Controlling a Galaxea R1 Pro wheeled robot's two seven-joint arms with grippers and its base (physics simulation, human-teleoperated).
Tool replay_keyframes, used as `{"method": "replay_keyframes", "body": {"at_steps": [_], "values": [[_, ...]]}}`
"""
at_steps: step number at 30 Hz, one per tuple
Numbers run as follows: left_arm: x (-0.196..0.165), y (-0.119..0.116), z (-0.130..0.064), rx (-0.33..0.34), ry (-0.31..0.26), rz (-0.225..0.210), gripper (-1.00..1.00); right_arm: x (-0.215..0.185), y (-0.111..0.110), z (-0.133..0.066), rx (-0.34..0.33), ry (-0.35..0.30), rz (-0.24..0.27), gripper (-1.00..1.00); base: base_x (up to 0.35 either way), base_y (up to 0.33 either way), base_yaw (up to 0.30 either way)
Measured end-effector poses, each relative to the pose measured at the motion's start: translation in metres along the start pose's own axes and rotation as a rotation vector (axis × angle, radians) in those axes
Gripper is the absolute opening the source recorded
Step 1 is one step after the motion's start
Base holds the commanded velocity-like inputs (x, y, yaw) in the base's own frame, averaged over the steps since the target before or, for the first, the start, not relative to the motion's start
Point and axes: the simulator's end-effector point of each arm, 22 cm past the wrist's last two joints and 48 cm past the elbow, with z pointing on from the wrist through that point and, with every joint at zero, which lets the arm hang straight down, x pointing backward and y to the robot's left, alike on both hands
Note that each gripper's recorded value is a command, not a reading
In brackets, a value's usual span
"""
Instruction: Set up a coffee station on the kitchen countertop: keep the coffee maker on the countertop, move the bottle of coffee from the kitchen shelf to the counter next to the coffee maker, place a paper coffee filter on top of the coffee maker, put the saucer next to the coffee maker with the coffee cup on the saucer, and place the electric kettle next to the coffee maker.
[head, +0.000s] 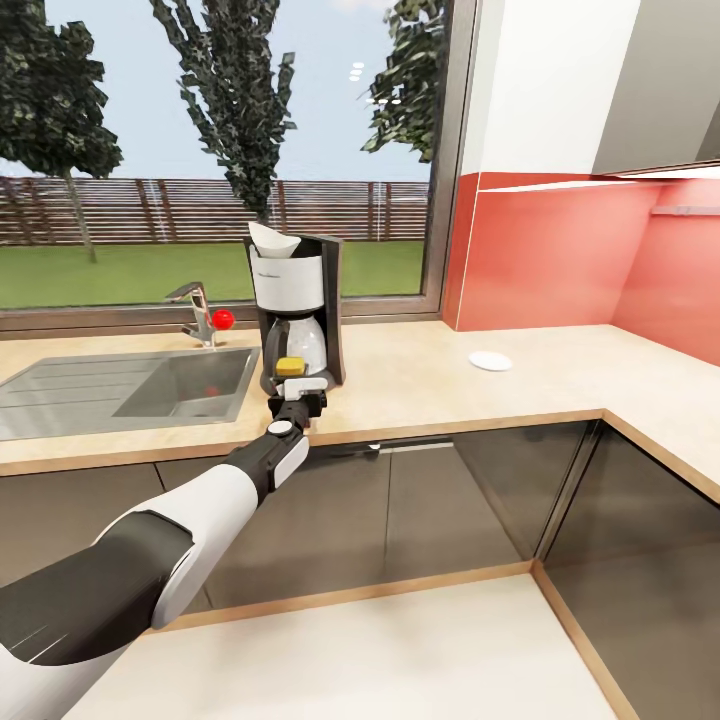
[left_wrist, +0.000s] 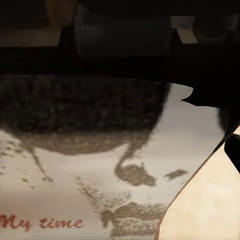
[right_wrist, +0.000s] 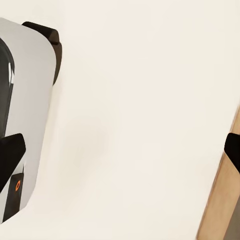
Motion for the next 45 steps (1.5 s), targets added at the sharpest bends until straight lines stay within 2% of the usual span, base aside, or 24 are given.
{"method": "replay_keyframes", "body": {"at_steps": [22,35,45], "values": [[0.0001,-0.0002,0.0002,0.001,-0.001,0.001,1.00,0.0001,-0.0003,0.0000,0.000,0.000,0.000,1.00,-0.108,0.000,0.000],[-0.0005,-0.0004,0.0000,0.001,-0.001,0.001,1.00,0.0004,-0.0005,-0.0001,0.001,0.001,0.001,1.00,-0.021,0.000,0.000],[-0.0017,-0.0010,0.0003,0.002,-0.004,0.000,1.00,0.0004,-0.0006,0.0000,0.001,0.002,0.001,1.00,-0.179,0.000,0.000]]}}
